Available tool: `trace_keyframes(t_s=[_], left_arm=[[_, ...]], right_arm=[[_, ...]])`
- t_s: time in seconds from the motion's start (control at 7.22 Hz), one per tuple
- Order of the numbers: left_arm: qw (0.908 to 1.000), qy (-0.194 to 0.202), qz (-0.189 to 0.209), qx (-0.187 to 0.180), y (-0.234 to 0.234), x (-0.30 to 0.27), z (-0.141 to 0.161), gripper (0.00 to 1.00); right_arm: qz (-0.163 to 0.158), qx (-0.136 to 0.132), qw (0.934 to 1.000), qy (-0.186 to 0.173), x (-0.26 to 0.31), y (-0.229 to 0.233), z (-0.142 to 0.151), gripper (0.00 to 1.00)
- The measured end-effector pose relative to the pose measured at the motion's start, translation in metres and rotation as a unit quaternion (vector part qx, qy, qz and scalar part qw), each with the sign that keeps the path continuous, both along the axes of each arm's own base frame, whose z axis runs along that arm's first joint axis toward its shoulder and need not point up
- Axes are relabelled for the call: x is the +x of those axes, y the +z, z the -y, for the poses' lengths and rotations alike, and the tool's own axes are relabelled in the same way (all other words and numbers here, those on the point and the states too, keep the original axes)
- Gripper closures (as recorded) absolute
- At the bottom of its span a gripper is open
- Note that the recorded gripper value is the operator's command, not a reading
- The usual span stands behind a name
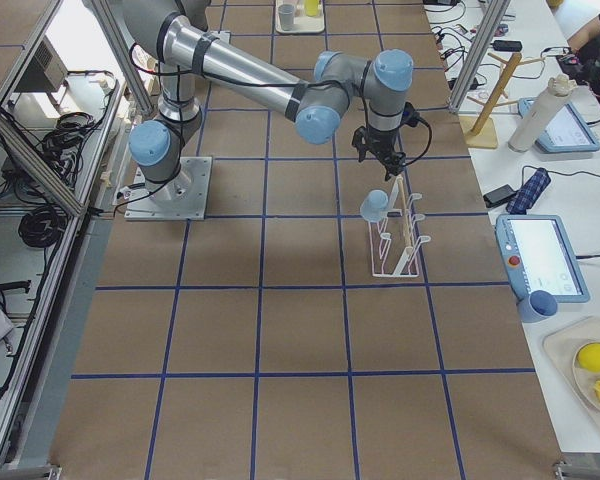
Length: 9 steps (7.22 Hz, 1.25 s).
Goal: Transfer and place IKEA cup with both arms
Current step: 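Move the right gripper toward the light-blue cup on the wire rack, then lower the right gripper around the light-blue cup and close it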
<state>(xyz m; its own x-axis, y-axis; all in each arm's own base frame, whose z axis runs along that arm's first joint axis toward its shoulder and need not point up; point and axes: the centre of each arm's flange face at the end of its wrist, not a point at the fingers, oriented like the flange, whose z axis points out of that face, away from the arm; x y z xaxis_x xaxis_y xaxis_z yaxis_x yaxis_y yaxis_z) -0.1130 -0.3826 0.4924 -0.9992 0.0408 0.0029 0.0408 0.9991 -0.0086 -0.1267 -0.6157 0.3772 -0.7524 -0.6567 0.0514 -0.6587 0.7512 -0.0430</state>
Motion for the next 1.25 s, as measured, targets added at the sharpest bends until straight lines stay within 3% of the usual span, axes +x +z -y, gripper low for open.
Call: trace_keyframes(t_s=[0.83,1.25], left_arm=[[0.9999,-0.007,-0.004,-0.009,0.001,-0.002,0.004,0.0],[0.9999,-0.007,-0.003,-0.014,0.0,-0.001,0.006,0.0]], right_arm=[[0.017,-0.024,0.9994,-0.02,-0.027,-0.058,0.023,0.0],[0.022,-0.018,0.9994,-0.021,-0.026,-0.07,0.027,0.01]])
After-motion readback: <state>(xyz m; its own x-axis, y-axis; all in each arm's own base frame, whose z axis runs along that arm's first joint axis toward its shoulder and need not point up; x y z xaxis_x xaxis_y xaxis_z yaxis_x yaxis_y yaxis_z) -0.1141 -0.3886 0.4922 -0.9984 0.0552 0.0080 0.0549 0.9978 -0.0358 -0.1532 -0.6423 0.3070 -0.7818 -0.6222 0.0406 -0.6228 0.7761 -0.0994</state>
